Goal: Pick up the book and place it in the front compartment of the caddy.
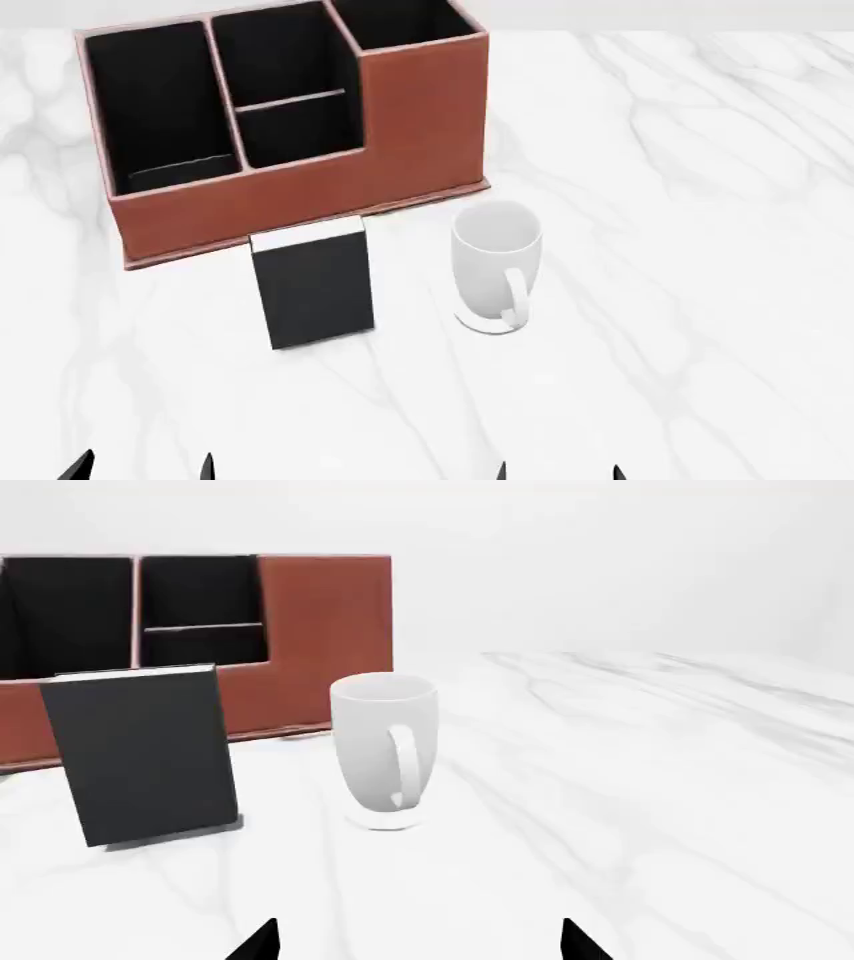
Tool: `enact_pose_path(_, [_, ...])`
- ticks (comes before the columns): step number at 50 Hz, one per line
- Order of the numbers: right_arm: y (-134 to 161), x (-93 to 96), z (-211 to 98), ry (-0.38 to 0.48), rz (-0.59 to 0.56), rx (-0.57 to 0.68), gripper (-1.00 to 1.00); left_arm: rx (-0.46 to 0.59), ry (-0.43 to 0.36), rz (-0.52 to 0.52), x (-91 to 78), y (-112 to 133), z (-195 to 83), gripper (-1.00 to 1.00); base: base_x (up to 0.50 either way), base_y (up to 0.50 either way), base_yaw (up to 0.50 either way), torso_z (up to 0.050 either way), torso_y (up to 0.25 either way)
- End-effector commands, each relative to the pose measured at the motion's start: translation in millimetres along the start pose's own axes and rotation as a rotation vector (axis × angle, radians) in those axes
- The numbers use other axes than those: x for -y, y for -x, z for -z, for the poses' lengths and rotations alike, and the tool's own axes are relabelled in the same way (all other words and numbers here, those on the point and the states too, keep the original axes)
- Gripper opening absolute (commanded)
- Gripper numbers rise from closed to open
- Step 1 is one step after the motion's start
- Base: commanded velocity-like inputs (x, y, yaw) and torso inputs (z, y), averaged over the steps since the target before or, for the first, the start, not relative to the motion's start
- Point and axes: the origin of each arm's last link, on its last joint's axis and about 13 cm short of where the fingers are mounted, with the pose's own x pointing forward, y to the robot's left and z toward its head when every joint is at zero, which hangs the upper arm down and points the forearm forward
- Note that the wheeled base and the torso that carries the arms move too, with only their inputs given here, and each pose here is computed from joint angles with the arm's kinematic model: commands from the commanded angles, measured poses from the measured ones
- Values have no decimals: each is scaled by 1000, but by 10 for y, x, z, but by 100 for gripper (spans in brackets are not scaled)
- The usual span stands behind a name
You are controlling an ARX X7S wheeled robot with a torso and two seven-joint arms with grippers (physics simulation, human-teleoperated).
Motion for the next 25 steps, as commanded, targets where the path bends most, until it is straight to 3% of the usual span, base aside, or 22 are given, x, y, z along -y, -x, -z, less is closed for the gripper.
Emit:
enact_pose_path(1, [-8,7,29,-31,35,-29,100,-31,-6,-13,-15,-18,27,100,0,0,0,0,0])
enact_pose_path(18, [-15,19,-5,-20,50,-11,100,-33,-19,-33,-20,-45,10,100,0,0,0,0,0])
enact_pose_path(21, [-67,46,-106,-18,72,9,100,-16,2,-89,-59,-147,-150,100,0,0,0,0,0])
enact_pose_path(25, [-111,71,-334,-42,77,33,100,13,30,-81,-86,-192,-390,100,0,0,0,0,0])
